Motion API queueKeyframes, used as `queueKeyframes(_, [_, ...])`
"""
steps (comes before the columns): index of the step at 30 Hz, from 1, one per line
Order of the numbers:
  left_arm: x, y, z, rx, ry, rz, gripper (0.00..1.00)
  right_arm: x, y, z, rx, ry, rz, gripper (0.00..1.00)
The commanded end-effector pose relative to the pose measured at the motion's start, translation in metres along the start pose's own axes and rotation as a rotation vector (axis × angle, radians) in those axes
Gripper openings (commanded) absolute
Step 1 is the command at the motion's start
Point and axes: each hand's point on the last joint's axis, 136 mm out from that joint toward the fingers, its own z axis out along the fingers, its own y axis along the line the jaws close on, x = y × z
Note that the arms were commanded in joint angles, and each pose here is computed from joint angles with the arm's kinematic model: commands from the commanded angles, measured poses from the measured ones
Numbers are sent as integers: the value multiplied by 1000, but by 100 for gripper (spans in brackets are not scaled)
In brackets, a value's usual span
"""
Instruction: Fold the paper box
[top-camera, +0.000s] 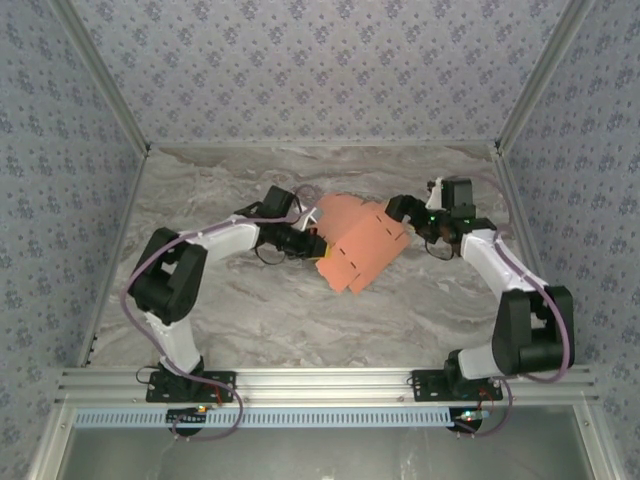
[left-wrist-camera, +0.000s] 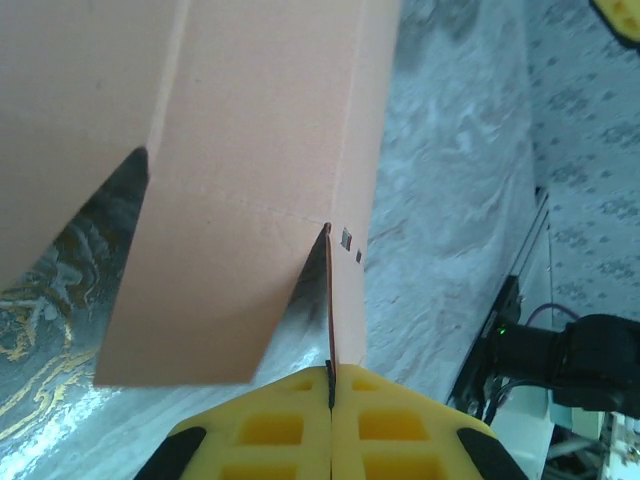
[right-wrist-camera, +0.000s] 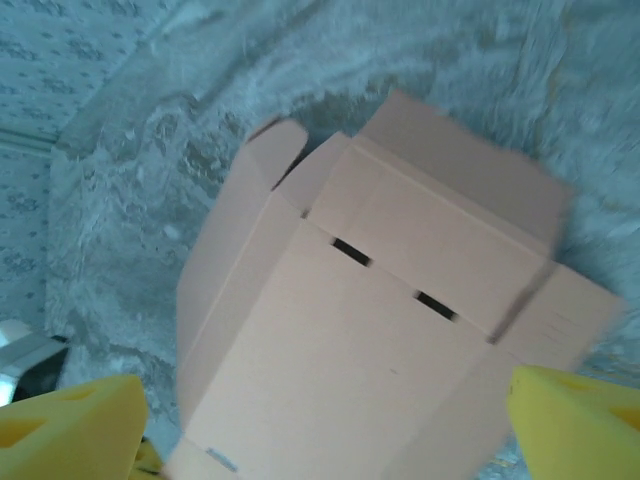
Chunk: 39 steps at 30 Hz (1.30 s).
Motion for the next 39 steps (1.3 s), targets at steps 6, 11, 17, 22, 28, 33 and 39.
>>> queueKeyframes(6, [-33, -56, -45, 83, -152, 61, 5, -18, 9, -23, -194, 19, 226, 97])
queueKeyframes(11, [-49, -73, -57, 126, -204, 26, 5, -7, 21, -7, -341, 77, 414, 100])
queueKeyframes(17, [-64, -78, -64, 142, -240, -40, 6, 23, 31, 21, -357, 202, 735, 100])
queueKeyframes(22, [-69, -82, -67, 167, -255, -60, 7, 39, 33, 43, -301, 203, 837, 100])
queueKeyframes(28, [-68, -82, -67, 172, -254, -71, 7, 36, 49, 70, -392, 205, 914, 100])
queueKeyframes(33, [-65, -80, -66, 171, -249, -79, 7, 29, 52, 80, -415, 180, 933, 85])
queueKeyframes(39, [-63, -78, -71, 163, -259, -80, 8, 20, 44, 76, -394, 121, 916, 66])
